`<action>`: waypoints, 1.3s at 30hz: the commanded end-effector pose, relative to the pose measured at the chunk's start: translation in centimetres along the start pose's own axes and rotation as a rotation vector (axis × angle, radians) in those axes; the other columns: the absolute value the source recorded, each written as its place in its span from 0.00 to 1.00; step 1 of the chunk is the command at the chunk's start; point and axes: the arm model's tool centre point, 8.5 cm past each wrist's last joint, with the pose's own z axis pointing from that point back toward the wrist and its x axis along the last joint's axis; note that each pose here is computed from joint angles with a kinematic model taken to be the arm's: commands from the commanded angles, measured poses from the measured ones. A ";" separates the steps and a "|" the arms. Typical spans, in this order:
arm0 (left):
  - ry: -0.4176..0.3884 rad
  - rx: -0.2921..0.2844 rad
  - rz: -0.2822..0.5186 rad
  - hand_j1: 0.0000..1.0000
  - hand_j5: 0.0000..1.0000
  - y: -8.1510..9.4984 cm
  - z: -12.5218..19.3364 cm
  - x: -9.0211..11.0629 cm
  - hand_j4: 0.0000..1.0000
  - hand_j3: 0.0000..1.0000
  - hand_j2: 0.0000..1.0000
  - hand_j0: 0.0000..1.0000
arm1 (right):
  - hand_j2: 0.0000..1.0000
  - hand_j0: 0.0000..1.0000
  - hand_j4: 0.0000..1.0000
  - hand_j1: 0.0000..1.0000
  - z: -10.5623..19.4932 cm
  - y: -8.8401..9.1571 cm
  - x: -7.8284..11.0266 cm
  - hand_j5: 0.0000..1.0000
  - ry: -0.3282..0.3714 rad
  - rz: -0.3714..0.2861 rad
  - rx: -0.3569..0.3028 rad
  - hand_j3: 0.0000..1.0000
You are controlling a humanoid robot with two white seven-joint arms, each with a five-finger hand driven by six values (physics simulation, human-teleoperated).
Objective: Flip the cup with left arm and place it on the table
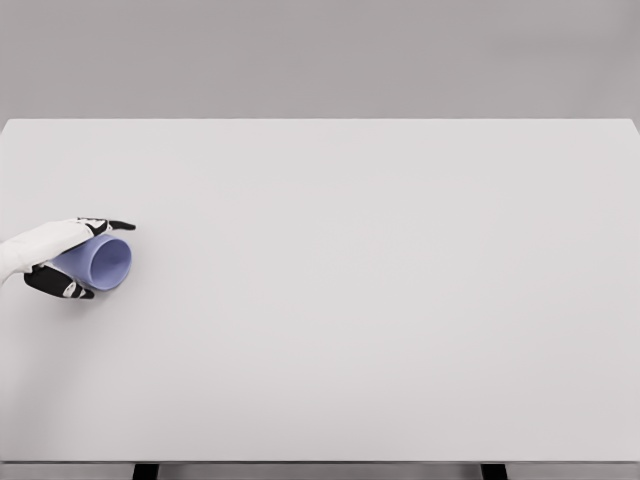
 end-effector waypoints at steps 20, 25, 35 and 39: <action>-0.073 0.029 0.117 0.80 0.80 0.8 0.0 1.1 0.80 0.80 0.80 0.80 | 1.00 1.00 1.00 1.00 0.0 0.0 0.0 1.00 0.000 0.000 0.000 1.00; -0.137 0.071 0.260 0.80 0.80 1.1 -0.4 1.9 0.80 0.80 0.80 0.80 | 1.00 1.00 1.00 1.00 0.0 0.0 0.0 1.00 0.000 0.000 0.000 1.00; -0.252 0.136 0.518 0.80 0.80 1.3 -1.3 3.4 0.80 0.80 0.80 0.80 | 1.00 1.00 1.00 1.00 0.0 0.0 0.0 1.00 0.000 0.000 0.000 1.00; -0.294 0.153 0.602 0.80 0.80 1.0 -1.9 4.1 0.80 0.80 0.80 0.80 | 1.00 1.00 1.00 1.00 0.0 0.0 0.0 1.00 0.000 0.000 0.000 1.00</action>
